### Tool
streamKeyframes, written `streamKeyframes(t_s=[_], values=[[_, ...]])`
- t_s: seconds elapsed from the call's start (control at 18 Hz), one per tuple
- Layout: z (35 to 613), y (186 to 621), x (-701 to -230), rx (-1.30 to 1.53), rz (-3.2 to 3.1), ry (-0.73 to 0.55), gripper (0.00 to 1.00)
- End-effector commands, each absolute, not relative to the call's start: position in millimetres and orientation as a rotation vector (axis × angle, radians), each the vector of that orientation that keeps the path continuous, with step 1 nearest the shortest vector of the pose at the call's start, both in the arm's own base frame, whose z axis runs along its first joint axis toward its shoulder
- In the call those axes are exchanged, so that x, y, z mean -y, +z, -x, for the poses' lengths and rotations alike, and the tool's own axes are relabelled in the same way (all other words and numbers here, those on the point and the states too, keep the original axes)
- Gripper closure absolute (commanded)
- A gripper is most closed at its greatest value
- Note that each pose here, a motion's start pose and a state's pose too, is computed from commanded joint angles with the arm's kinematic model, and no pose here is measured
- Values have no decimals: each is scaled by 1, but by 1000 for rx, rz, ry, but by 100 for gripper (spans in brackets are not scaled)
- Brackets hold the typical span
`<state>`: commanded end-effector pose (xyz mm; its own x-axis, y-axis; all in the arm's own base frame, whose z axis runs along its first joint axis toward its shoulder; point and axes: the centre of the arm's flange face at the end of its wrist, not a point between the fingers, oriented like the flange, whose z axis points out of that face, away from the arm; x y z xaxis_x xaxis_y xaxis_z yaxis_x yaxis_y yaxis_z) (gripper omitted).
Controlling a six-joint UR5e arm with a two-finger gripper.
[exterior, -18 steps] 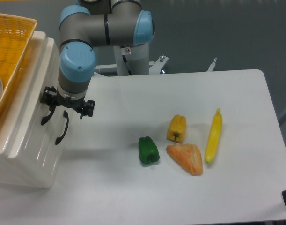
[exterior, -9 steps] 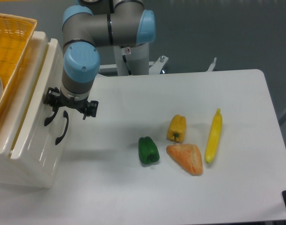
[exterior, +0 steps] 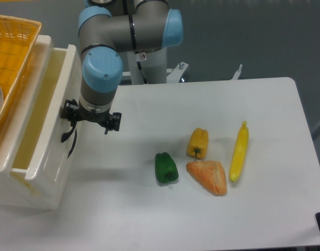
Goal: Slide open the top white drawer
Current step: 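Pull the upper white drawer out along its slide with the gripper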
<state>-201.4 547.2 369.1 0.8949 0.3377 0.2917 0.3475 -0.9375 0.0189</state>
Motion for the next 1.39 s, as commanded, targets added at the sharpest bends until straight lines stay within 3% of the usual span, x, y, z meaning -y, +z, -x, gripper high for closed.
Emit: streamKeyframes(t_s=[1.39], values=[[264,377,-517,607,3010,-412,0]])
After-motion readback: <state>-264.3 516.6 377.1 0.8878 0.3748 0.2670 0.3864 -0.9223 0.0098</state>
